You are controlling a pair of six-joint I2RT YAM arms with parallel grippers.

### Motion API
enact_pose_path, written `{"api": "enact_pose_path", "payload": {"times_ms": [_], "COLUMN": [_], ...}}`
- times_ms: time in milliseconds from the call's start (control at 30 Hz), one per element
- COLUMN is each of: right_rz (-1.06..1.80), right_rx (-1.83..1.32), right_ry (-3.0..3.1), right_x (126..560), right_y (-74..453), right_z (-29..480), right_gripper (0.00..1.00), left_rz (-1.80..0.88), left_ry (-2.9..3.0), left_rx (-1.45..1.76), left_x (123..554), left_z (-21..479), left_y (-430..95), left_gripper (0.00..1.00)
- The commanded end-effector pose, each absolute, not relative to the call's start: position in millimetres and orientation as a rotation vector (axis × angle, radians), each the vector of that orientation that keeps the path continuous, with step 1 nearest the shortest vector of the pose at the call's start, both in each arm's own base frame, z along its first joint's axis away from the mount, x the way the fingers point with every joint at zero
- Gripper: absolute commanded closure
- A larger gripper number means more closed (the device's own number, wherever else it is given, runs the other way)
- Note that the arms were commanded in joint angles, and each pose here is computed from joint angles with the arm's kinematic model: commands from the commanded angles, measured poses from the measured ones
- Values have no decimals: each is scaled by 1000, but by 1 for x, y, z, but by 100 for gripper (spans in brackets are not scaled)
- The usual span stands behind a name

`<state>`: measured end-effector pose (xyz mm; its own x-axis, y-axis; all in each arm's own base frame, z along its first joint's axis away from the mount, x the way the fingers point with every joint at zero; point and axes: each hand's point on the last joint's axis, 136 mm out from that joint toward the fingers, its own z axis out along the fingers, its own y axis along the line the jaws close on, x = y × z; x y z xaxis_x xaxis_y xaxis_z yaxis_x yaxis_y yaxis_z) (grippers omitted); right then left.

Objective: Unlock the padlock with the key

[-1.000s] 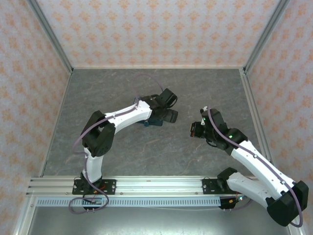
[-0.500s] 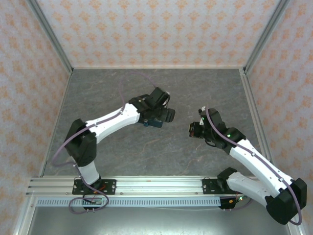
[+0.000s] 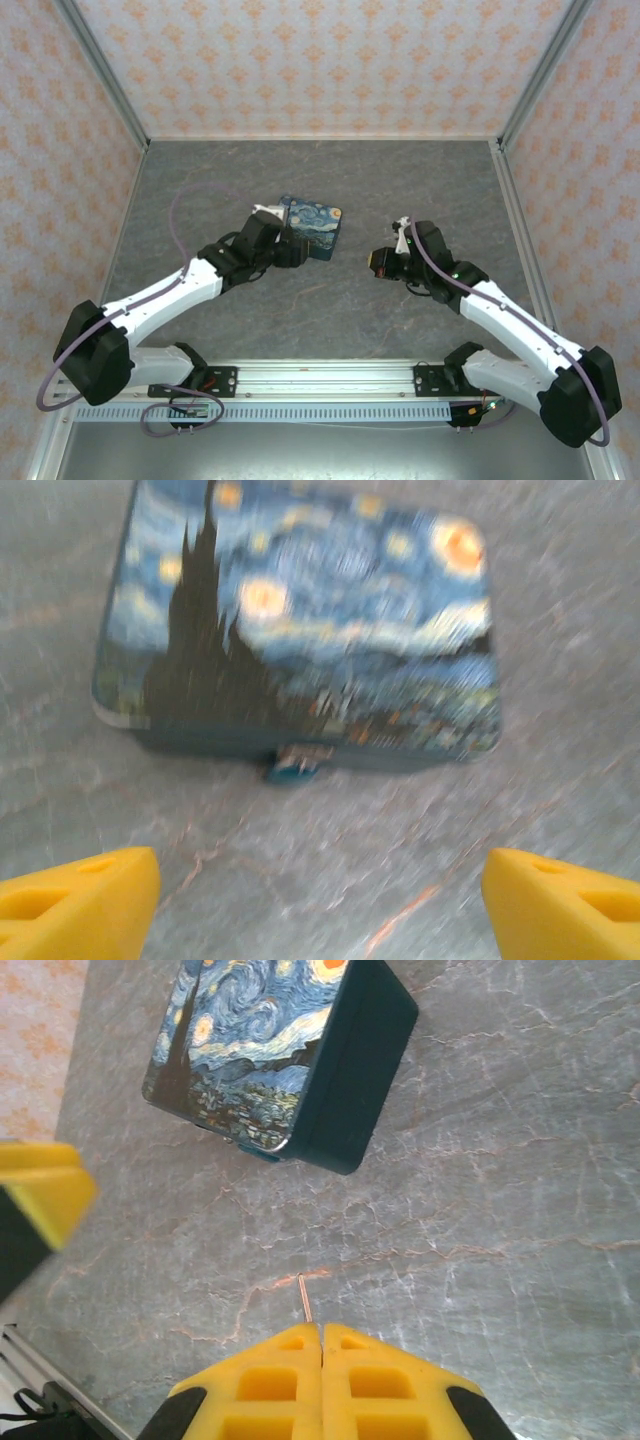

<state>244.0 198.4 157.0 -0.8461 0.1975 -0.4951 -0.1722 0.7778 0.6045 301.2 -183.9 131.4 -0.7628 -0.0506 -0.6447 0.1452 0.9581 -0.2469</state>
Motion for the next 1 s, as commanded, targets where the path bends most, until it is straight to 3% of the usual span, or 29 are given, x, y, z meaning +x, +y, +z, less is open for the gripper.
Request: {"api": "enact_pose_path", "payload": {"times_ms": [0,467,700,967], "right_rz": [983,1379,1410,1291], "right_rx": [3,-45,32,54], "right_ry": [2348,2267,2296,2413], "right_x": [254,329,370,383], "right_y": [213,301,319,320], "right_z": [167,181,152,112], "right_gripper": [100,100,100,100], "left_rz": [-452,-547,-569,-552], "left_ry": [2367,2367,2367,2388], "left_rx": [16,4,-7,0], "left_x": [304,327,334,336], "left_z": [123,81,71,64], "left_y": [-185,-188,-193,-193], "left_gripper": [21,21,21,21]}}
